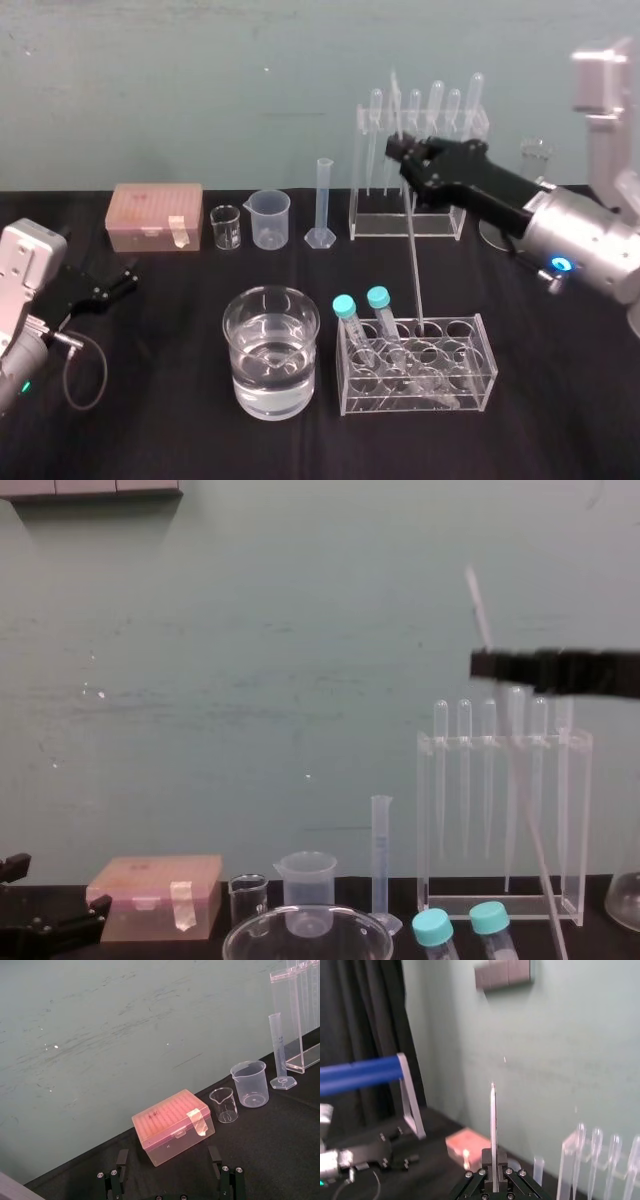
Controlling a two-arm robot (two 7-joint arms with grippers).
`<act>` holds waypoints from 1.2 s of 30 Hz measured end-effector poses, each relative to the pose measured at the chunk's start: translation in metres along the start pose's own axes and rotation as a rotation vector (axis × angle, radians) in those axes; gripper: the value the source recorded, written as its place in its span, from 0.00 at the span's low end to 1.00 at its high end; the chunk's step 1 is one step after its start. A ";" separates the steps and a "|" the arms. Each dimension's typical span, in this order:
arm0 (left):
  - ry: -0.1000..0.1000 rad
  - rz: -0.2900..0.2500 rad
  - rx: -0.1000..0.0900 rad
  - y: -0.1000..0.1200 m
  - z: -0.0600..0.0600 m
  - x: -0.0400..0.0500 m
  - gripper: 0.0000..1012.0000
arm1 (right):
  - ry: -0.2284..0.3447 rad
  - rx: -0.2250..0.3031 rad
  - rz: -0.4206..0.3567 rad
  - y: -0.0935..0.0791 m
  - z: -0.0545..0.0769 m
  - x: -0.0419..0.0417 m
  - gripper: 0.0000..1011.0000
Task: Hold the thermometer with one hand and immerse one end into the beaker, then reinsert it into the test tube rack.
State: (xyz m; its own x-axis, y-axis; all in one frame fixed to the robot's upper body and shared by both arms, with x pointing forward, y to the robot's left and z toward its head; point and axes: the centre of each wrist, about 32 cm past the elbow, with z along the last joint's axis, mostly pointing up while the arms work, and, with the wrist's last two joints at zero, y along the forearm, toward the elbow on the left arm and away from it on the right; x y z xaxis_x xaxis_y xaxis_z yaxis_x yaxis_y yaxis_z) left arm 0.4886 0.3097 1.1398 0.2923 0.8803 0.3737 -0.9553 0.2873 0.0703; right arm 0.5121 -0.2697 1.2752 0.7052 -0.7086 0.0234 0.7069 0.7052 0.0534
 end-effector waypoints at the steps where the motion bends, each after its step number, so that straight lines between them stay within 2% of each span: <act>1: 0.000 0.000 0.000 0.000 0.000 0.0000 1.00 | -0.002 0.023 0.004 -0.003 0.000 -0.0003 0.06; 2: 0.000 0.000 0.000 0.000 0.000 0.0000 1.00 | -0.003 0.066 0.013 -0.010 0.001 -0.0003 0.05; 7: 0.000 0.000 0.000 0.000 0.000 0.0000 1.00 | 0.010 0.167 0.030 -0.024 0.007 0.0023 0.05; 12: 0.000 0.000 0.000 0.000 0.000 0.0000 1.00 | 0.007 0.244 0.052 -0.031 0.027 0.0112 0.06; 13: 0.000 0.000 0.000 0.000 0.000 0.0000 1.00 | -0.004 0.268 0.067 -0.030 0.037 0.0157 0.05; 15: 0.000 0.000 0.000 0.000 0.000 0.0000 1.00 | -0.013 0.288 0.077 -0.028 0.046 0.0197 0.05; 18: 0.000 0.000 0.000 0.000 0.000 0.0000 1.00 | -0.040 0.318 0.117 -0.018 0.070 0.0309 0.06; 20: 0.000 0.000 0.000 0.000 0.000 0.0000 1.00 | -0.060 0.329 0.147 -0.010 0.083 0.0346 0.05; 24: 0.000 0.000 0.000 0.000 0.000 0.0000 1.00 | -0.087 0.346 0.188 0.000 0.096 0.0374 0.06; 27: 0.000 0.000 0.000 0.000 0.000 0.0000 1.00 | -0.094 0.362 0.243 0.014 0.101 0.0367 0.06; 31: 0.000 0.000 0.000 0.000 0.000 0.0000 1.00 | -0.057 0.352 0.328 0.036 0.095 0.0291 0.06; 34: 0.000 0.000 0.000 0.000 0.000 0.0000 1.00 | 0.004 0.333 0.416 0.057 0.085 0.0176 0.05; 35: 0.000 0.000 0.000 0.000 0.000 0.0000 1.00 | 0.004 0.333 0.416 0.057 0.085 0.0176 0.06; 36: 0.000 0.000 0.000 0.000 0.000 0.0000 1.00 | 0.029 0.326 0.454 0.065 0.081 0.0123 0.05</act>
State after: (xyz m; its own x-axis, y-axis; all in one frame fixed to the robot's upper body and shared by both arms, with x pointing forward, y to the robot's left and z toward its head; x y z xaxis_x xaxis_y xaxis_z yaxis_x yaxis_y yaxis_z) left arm 0.4886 0.3097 1.1398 0.2923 0.8803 0.3738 -0.9552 0.2873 0.0703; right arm 0.5625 -0.2341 1.3599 0.9396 -0.3307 0.0887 0.2813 0.8932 0.3507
